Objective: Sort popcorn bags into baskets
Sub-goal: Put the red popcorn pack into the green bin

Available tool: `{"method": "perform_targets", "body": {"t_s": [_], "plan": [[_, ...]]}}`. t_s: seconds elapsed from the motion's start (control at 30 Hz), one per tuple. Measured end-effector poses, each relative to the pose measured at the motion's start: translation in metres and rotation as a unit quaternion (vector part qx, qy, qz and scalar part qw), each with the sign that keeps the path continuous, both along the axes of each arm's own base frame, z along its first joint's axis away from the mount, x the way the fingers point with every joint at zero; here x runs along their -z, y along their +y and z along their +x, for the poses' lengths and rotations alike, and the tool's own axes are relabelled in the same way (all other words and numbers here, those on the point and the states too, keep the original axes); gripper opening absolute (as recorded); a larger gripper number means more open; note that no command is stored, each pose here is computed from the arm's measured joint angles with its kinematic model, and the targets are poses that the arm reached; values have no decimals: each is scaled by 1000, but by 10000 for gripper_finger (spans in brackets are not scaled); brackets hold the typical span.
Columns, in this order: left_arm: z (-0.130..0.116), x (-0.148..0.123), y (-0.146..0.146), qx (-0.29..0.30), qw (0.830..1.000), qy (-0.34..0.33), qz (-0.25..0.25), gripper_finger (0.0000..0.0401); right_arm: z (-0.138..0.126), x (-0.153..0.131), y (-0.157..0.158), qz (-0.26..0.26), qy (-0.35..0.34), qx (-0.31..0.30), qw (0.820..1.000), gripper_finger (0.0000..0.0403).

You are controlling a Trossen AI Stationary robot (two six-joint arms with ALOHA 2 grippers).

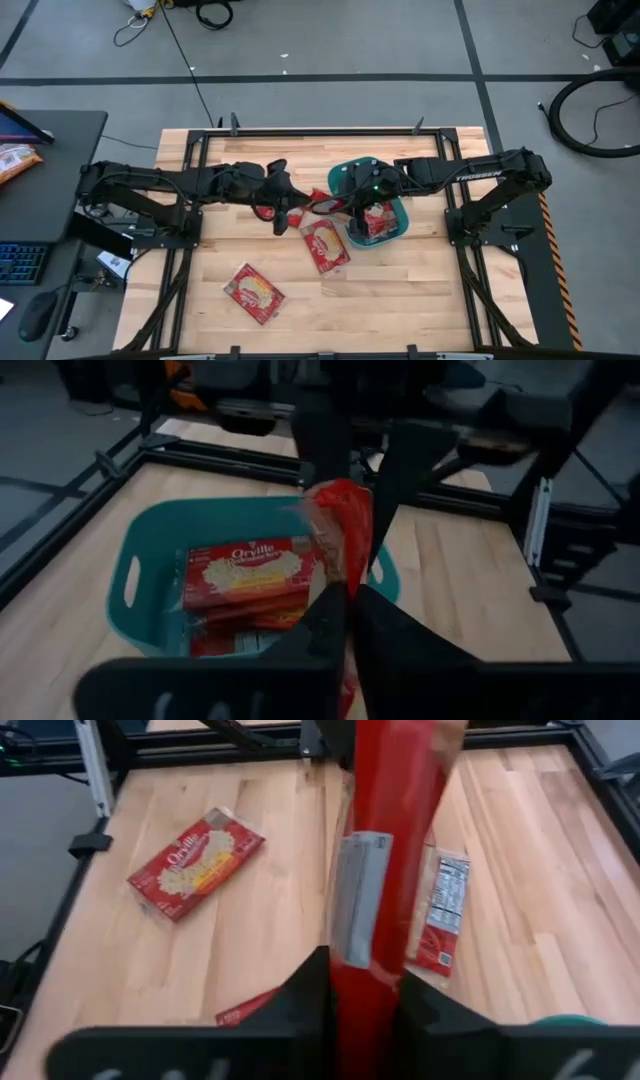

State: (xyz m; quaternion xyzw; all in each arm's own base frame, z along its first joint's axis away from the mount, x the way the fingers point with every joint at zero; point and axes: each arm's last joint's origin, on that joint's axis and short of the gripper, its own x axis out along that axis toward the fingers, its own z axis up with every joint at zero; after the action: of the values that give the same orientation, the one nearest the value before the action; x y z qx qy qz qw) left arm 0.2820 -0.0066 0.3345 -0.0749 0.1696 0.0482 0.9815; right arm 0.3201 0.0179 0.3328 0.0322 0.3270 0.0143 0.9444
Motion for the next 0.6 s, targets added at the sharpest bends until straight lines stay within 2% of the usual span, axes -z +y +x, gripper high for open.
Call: {"method": "perform_targets", "body": {"t_s": [0.1, 0.2, 0.3, 0.43, 0.53, 0.6], "plan": [[0, 0, 2, -17, 1000, -1, -17, 50, -2, 2, 0, -4, 12, 1, 1000, 27], [-2, -1, 4, -26, 999, -2, -28, 88, -5, 5, -1, -11, 36, 0, 999, 26], [-9, -3, 8, -41, 998, 8, -39, 127, -12, 9, -6, -18, 78, 25, 996, 38], [-24, -1, 17, -91, 993, 48, -53, 157, -26, 18, -19, -34, 156, 119, 980, 50], [-34, -1, 21, -124, 987, 69, -69, 161, -36, 26, -30, -45, 207, 216, 953, 45], [-35, -1, 23, -130, 986, 70, -73, 162, -38, 32, -34, -39, 238, 255, 936, 41]]}}
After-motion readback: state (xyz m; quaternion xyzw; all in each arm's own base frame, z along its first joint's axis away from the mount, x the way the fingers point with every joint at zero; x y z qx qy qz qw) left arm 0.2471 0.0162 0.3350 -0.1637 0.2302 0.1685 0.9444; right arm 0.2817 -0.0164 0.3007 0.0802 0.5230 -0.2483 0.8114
